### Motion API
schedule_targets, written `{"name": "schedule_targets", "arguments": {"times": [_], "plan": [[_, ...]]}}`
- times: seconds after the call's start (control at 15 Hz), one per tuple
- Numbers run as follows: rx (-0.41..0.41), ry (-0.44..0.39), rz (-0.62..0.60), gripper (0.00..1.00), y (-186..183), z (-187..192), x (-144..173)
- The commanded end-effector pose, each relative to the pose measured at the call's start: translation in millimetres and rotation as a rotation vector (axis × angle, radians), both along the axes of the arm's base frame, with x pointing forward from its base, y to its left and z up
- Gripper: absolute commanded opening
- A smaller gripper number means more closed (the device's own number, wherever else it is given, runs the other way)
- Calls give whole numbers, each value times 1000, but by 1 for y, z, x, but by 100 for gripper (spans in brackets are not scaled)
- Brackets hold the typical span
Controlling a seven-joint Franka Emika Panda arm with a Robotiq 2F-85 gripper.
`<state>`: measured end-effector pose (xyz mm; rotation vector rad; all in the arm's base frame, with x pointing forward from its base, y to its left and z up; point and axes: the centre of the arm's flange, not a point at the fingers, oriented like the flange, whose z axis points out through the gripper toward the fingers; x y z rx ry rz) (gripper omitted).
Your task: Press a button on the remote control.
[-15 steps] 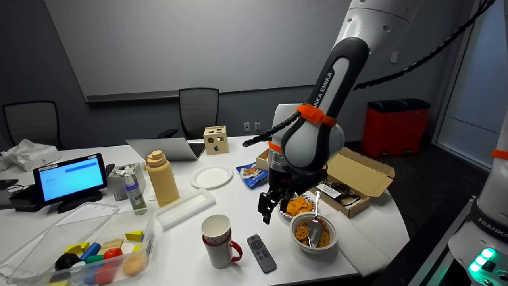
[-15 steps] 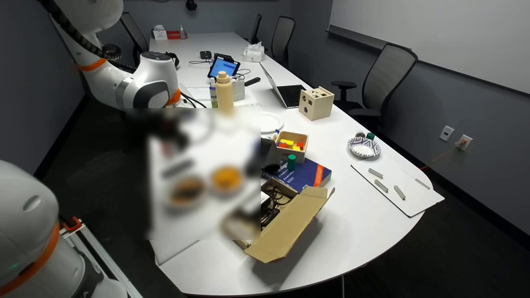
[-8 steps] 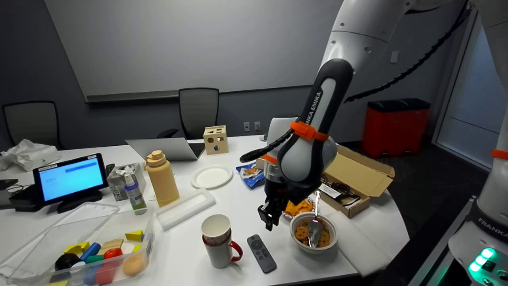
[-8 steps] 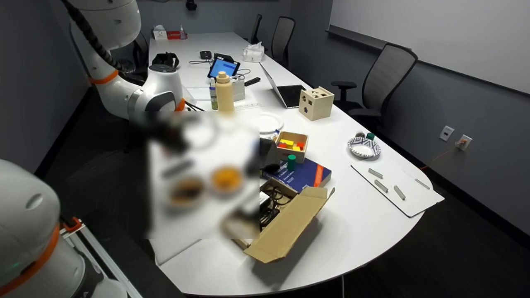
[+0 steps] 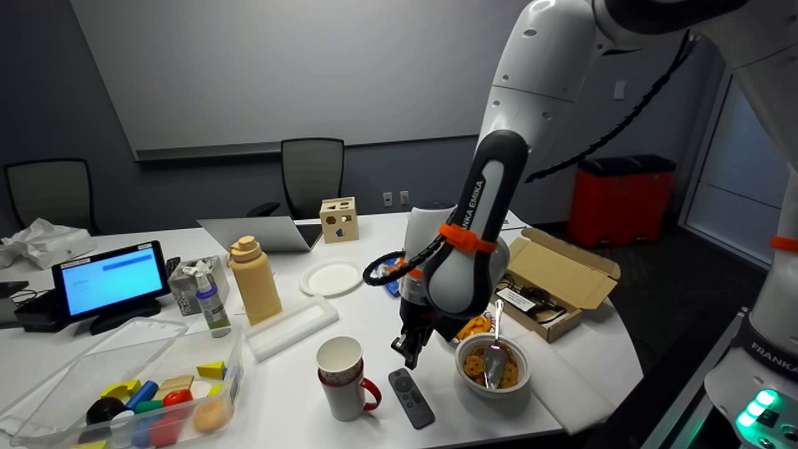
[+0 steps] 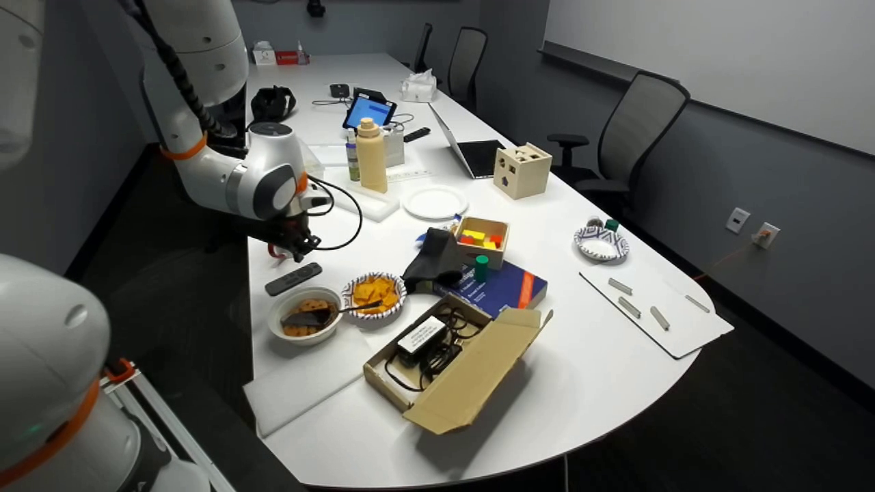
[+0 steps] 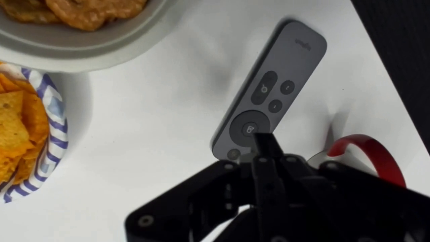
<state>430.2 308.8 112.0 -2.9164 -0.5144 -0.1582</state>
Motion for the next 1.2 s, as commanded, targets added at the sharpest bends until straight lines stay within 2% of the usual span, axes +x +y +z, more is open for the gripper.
{"name": "schedule_targets", "arguments": {"times": [0.0, 0.8, 1.13], "plan": [[-9, -19, 23, 0, 20, -23, 13], [-44, -16, 46, 0, 37, -54, 18], [-128, -10, 32, 0, 36, -70, 18]]}}
